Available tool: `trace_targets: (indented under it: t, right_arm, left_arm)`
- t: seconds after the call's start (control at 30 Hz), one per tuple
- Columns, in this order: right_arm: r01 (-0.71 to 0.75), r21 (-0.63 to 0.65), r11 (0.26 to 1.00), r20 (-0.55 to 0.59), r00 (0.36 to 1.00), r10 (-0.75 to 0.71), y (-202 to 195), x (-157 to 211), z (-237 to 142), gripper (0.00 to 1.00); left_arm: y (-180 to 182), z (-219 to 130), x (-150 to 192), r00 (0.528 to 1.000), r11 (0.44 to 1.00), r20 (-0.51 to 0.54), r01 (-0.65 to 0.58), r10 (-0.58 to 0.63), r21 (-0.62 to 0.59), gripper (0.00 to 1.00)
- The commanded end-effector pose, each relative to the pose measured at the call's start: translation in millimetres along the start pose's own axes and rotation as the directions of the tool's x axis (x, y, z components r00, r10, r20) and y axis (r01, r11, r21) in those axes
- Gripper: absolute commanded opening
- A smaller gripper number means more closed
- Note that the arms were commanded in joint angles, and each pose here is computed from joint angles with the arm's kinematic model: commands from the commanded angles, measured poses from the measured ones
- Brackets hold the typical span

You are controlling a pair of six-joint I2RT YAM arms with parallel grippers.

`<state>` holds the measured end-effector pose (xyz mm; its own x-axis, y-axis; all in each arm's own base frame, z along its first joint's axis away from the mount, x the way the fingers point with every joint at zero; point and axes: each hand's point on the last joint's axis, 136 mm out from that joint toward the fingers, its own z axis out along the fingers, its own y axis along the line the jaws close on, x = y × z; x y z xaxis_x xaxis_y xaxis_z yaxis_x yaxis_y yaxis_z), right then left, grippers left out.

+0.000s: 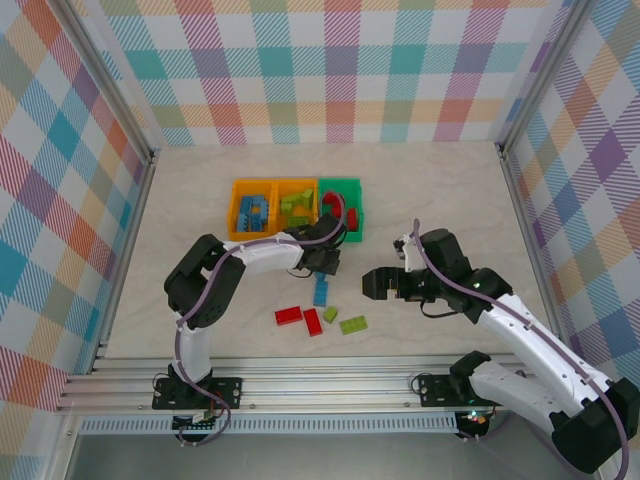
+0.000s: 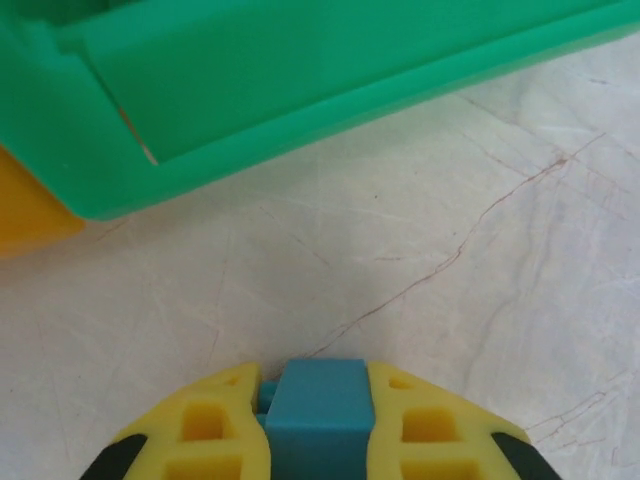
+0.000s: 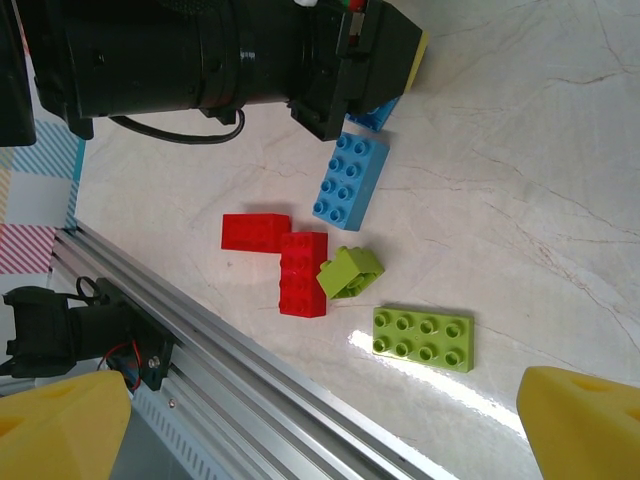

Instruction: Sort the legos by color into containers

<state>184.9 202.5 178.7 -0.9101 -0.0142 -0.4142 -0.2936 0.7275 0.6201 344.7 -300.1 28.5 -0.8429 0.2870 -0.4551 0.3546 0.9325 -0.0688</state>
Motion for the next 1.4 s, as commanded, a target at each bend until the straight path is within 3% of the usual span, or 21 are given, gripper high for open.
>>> trace_targets:
  t: [0.0,0.23,0.4,0.57,0.8,1.07,1.17,1.27,1.37]
  right_arm:
    - [-0.009,-0.038,0.999,-0.004,1.000,0.009,8,-3,0,1.00]
    - [0.014,-0.086,0.996,0.025,1.000,-0.012,20,-9,-5,1.00]
    - [0.013,-0.088,0.996,0.035,0.999,-0.010,19,-10,-5,1.00]
    - [0.005,-0.093,0.996,0.030,1.000,-0.002,19,-8,-4,1.00]
    - [0.001,-0.080,0.997,0.036,0.999,0.002,18,-6,-10,1.00]
    - [-0.005,-0.062,0.998,0.043,0.999,0.008,15,-4,-13,1.00]
    - [-0.010,-0.064,0.998,0.042,0.999,0.013,15,-4,-12,1.00]
    - [-0.018,-0.055,0.998,0.033,0.999,0.020,11,-3,-8,1.00]
    - [-0.042,-0.009,0.999,0.023,0.999,0.042,2,-3,-3,1.00]
  left_arm:
    - [-8,-22,-16,0.998,0.999,0.058,-0.005,0.003,0.032,0.10]
    - [27,-122,-68,0.943,0.997,0.332,0.011,0.016,-0.079,0.08]
    - [106,-178,-93,0.878,0.966,0.475,0.166,-0.053,-0.199,0.08]
    - [183,-176,-100,0.849,0.914,0.492,0.337,-0.192,-0.226,0.08]
    - [231,-123,-114,0.859,0.882,0.408,0.420,-0.310,-0.214,0.11]
    - [245,-94,-127,0.878,0.881,0.357,0.413,-0.318,-0.232,0.34]
    - [244,-102,-126,0.876,0.884,0.367,0.410,-0.312,-0.226,0.43]
    - [237,-121,-124,0.869,0.893,0.388,0.404,-0.307,-0.198,0.45]
    - [215,-149,-117,0.855,0.912,0.400,0.399,-0.331,-0.097,0.44]
